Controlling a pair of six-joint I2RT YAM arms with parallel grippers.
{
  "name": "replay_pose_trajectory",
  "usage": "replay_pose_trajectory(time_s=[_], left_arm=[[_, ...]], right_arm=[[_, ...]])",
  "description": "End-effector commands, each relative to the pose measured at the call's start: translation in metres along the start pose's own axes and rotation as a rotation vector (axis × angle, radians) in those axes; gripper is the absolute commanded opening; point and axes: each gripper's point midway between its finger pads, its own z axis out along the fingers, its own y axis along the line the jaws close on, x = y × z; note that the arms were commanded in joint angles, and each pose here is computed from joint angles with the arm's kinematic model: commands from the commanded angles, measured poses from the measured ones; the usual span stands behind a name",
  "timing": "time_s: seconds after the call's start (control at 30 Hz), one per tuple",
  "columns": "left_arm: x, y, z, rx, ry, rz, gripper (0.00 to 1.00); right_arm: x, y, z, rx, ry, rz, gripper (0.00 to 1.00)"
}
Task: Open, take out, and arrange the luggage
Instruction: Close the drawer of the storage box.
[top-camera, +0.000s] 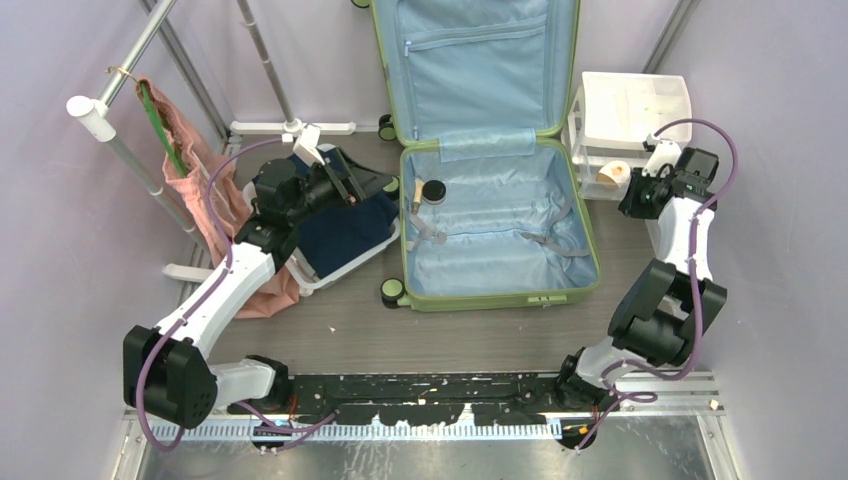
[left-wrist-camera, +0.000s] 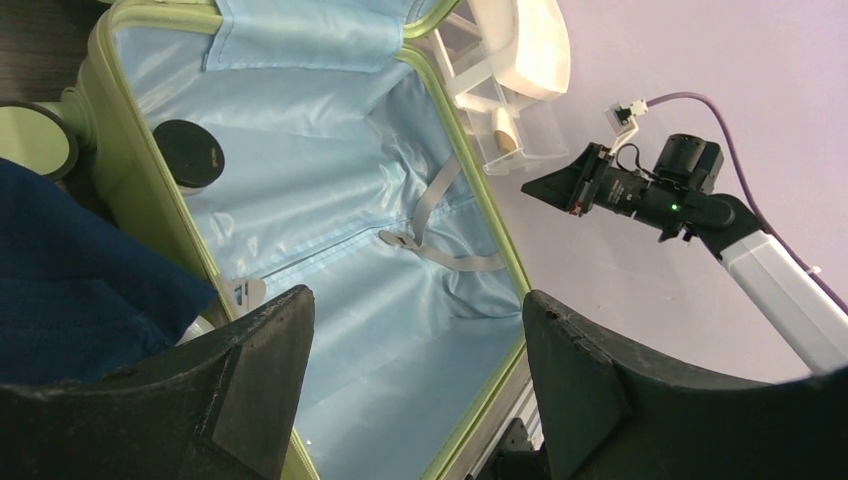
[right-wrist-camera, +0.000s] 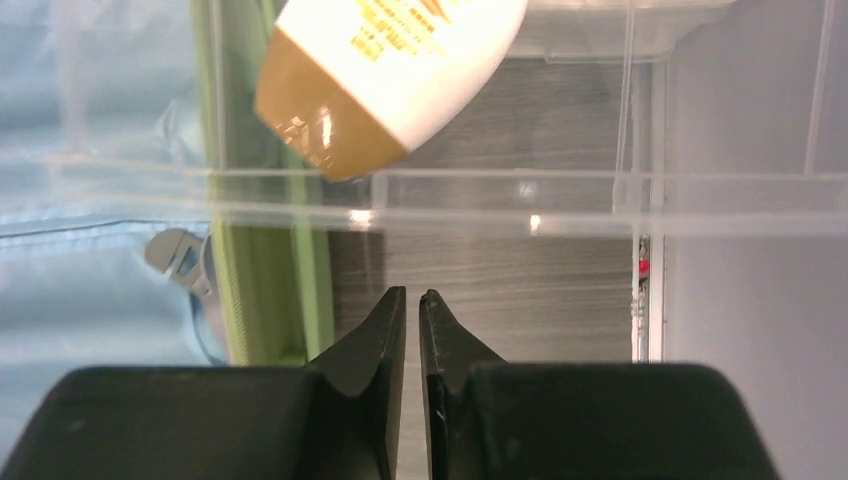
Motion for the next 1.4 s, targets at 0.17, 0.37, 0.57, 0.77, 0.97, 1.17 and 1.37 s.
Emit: replay_pose_trajectory(time_s=[0.17,0.37,0.57,0.77,0.97,1.17,1.37], left_arm=[[-0.012,-0.007,-0.004,0.012,-0.031,0.040,0.77],[-0.012,-0.006,-0.004,0.002,-0.036,0.029,0.77],[-0.015,-0.004,-0.002,-0.006,-0.047,0.011,0.76],[-0.016,-0.002,0.000,-0.014,-0.050,-0.014,0.76],[-0.017,0.000,-0.002,-0.034,-0.060,-0.020,0.76],[-0.018,0.001,-0.004,-0.046,-0.074,-0.019,0.76],[-0.020,0.003,-0.004,-0.054,-0.087,-0.012,0.76]], right_arm=[[-0.076,-0.025,0.029,0.052,-0.192,-0.004,0.16],[-0.107,-0.026,0.044,0.041,-0.295,0.017,0.18],[-0.123,-0.026,0.059,0.003,-0.356,0.103,0.22],[-0.130,-0.023,0.074,-0.046,-0.409,0.213,0.24],[-0.133,-0.024,0.075,-0.049,-0.442,0.220,0.25],[-0.112,-0.022,0.069,-0.080,-0.396,0.219,0.25],[-0.081,-0.022,0.055,-0.120,-0.347,0.263,0.28]])
